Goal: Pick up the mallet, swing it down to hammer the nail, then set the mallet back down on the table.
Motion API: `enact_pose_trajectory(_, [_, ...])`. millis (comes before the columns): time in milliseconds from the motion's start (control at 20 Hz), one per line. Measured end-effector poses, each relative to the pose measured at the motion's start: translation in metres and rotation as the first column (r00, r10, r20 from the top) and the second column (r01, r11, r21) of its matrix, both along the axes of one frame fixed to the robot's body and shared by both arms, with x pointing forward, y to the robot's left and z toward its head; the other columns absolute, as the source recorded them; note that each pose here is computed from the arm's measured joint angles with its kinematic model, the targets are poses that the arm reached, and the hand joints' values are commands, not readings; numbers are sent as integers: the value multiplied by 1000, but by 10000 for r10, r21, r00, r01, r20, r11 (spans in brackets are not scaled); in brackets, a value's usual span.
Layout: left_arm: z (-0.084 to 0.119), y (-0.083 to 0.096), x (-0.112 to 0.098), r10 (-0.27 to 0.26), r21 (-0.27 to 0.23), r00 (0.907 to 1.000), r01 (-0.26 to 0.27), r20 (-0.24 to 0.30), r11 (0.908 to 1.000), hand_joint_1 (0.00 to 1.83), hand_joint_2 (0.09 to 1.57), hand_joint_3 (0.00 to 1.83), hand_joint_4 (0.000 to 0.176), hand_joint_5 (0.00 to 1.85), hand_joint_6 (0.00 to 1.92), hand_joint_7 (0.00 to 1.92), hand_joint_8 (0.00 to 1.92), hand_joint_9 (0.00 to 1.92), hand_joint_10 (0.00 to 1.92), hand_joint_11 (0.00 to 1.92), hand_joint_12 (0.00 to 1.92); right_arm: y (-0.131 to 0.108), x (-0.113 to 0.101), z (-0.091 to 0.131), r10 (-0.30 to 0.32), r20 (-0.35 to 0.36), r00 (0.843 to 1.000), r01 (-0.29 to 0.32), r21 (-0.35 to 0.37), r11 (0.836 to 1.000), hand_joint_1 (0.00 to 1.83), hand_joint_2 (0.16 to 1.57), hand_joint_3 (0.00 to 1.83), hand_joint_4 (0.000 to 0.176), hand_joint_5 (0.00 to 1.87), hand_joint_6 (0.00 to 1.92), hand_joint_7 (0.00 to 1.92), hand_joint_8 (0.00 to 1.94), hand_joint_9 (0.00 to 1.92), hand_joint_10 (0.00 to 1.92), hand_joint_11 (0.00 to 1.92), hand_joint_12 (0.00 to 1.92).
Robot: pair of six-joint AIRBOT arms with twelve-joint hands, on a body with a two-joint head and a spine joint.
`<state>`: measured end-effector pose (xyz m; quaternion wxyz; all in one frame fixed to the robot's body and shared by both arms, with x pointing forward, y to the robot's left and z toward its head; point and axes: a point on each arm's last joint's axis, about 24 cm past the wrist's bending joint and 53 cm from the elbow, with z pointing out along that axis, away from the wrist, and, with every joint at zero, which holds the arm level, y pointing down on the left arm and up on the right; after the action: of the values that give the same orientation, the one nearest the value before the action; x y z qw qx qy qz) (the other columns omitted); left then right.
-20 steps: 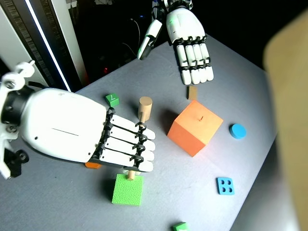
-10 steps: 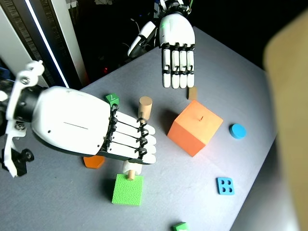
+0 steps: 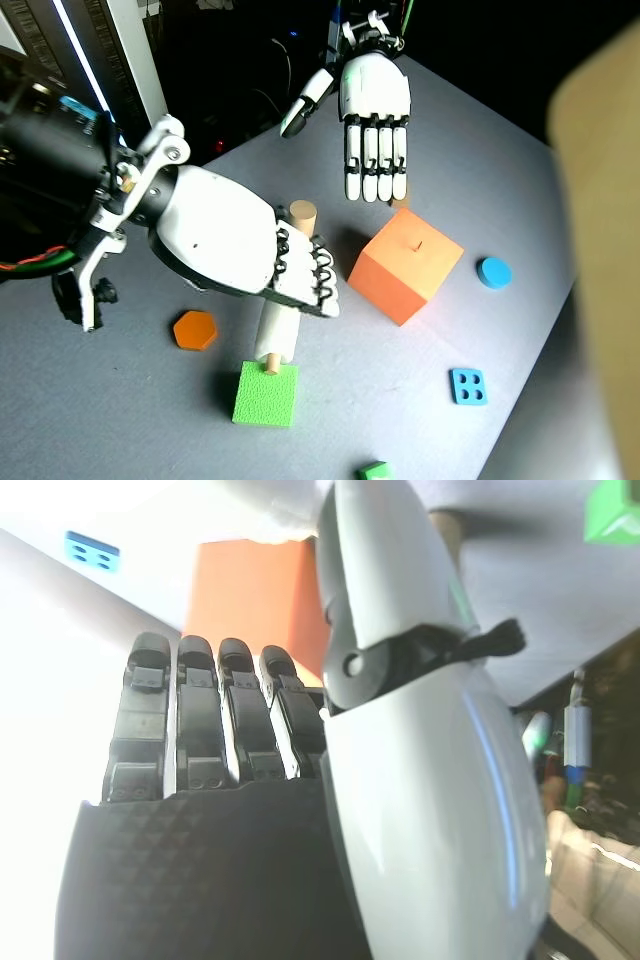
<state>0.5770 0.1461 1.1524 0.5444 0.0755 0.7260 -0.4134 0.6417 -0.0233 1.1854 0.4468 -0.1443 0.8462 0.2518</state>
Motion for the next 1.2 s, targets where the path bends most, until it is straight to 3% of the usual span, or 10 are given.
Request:
enact_pose_trajectory(250, [-2, 10, 10, 184, 257, 9997, -187, 147, 9995, 0, 1052, 23, 0, 0, 0, 0, 0, 0, 0, 0, 0, 19, 12, -27, -432, -1019, 9939, 456, 209, 9987, 1406, 1029, 9, 0, 0, 0, 0, 0, 0, 0, 0, 0])
enact_pose_trajectory(450, [-3, 14, 19, 330, 259, 9992, -336, 233, 9991, 0, 1067, 25, 0, 0, 0, 0, 0, 0, 0, 1, 0, 20, 18, -54, -738, -1529, 9855, 727, -130, 9973, 1382, 1049, 16, 0, 0, 0, 0, 0, 0, 0, 0, 0])
enact_pose_trajectory(700, [1, 13, 26, 385, 170, 9985, -392, 395, 9991, 0, 1069, 21, 0, 0, 0, 0, 0, 0, 0, 0, 0, 38, 21, -62, -528, -1582, 9860, 541, 41, 9985, 1392, 1044, 11, 0, 0, 0, 0, 0, 0, 0, 0, 0])
enact_pose_trajectory(900, [-2, 13, 28, 400, 232, 9987, -408, 319, 9989, 0, 1067, 18, 0, 0, 0, 0, 0, 0, 0, 1, 0, 29, 24, -82, -806, -1892, 9786, 774, -242, 9967, 1354, 1036, 6, 0, 0, 0, 0, 0, 0, 0, 0, 0])
enact_pose_trajectory(1200, [-7, 14, 32, 464, 285, 9984, -473, 314, 9985, 0, 1078, 18, 0, 10, 3, 0, 0, 0, 0, 6, 3, 29, 28, -84, -835, -1895, 9783, 850, -4, 9964, 1381, 1043, 6, 0, 0, 0, 0, 0, 0, 0, 0, 0])
